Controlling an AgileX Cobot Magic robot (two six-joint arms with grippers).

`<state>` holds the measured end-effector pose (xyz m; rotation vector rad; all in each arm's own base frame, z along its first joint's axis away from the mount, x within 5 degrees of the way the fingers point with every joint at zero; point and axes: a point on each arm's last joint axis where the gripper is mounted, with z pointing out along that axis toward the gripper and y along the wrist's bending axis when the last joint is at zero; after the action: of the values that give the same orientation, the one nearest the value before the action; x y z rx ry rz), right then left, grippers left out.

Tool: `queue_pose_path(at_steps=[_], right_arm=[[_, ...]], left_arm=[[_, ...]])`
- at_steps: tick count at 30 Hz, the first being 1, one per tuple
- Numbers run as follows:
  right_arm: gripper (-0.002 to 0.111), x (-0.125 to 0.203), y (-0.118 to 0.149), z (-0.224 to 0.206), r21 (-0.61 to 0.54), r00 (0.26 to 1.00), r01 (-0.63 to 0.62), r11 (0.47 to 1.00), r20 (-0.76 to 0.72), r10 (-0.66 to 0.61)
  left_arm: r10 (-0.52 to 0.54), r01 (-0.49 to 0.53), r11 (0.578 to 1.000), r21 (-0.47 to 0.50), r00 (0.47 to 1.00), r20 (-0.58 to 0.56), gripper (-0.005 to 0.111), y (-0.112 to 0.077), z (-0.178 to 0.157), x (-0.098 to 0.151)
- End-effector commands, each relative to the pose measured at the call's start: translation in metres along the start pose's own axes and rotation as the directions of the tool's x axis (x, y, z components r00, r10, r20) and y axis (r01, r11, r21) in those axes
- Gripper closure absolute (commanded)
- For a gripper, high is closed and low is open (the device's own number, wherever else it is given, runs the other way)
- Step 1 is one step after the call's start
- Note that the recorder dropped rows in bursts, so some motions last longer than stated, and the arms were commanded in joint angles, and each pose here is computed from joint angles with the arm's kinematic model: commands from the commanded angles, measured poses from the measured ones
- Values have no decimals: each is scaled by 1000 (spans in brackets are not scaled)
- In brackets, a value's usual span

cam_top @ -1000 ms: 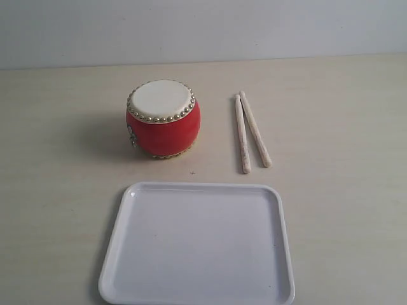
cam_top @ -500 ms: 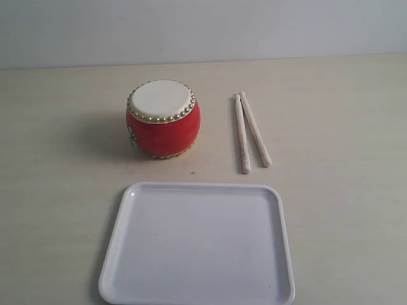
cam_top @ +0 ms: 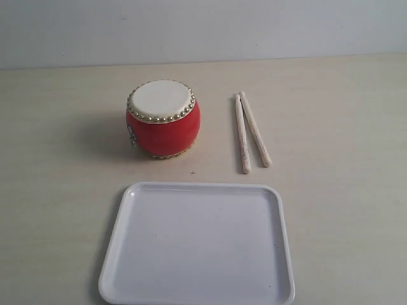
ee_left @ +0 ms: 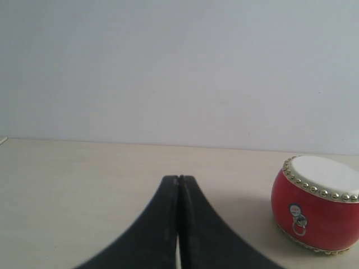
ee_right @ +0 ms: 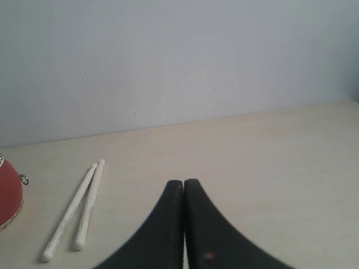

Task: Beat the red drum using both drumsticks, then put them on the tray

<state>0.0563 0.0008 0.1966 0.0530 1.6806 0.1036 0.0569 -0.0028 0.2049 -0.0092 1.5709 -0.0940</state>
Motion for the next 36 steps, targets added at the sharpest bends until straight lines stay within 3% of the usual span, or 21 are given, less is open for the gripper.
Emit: queue_pose_path(at_steps=[1, 12, 19, 22, 25, 27, 33, 36], right_arm=[[108, 1, 0, 0, -4, 1000, 10, 1000, 7, -10], [108, 1, 0, 0, -4, 1000, 10, 1000, 7, -10], [108, 1, 0, 0, -4, 1000, 10, 1000, 7, -10], [108, 1, 0, 0, -4, 1000, 10, 1000, 7, -10], [108, 1, 0, 0, -4, 1000, 10, 1000, 7, -10], [108, 1, 0, 0, -4, 1000, 10, 1000, 7, -10], [108, 1, 0, 0, -4, 1000, 10, 1000, 7, -10], [108, 1, 0, 0, -3, 1000, 12, 1000, 7, -12]], left_arm=[[-1, 1, 1000, 8, 1000, 6, 107, 0, 0, -1], [-1, 1, 1000, 8, 1000, 6, 107, 0, 0, -1], [31, -37, 999, 30, 983, 181, 107, -3, -2, -17], [-29, -3, 997, 80, 917, 397, 107, -7, -8, -37], [-308, 197, 946, 259, 797, 520, 107, -9, -17, -52], [-408, 249, 906, 343, 731, 547, 107, -10, -22, -58], [-418, 219, 899, 379, 687, 595, 107, -12, -27, -64], [-510, 302, 852, 427, 663, 548, 107, -11, -26, -63]])
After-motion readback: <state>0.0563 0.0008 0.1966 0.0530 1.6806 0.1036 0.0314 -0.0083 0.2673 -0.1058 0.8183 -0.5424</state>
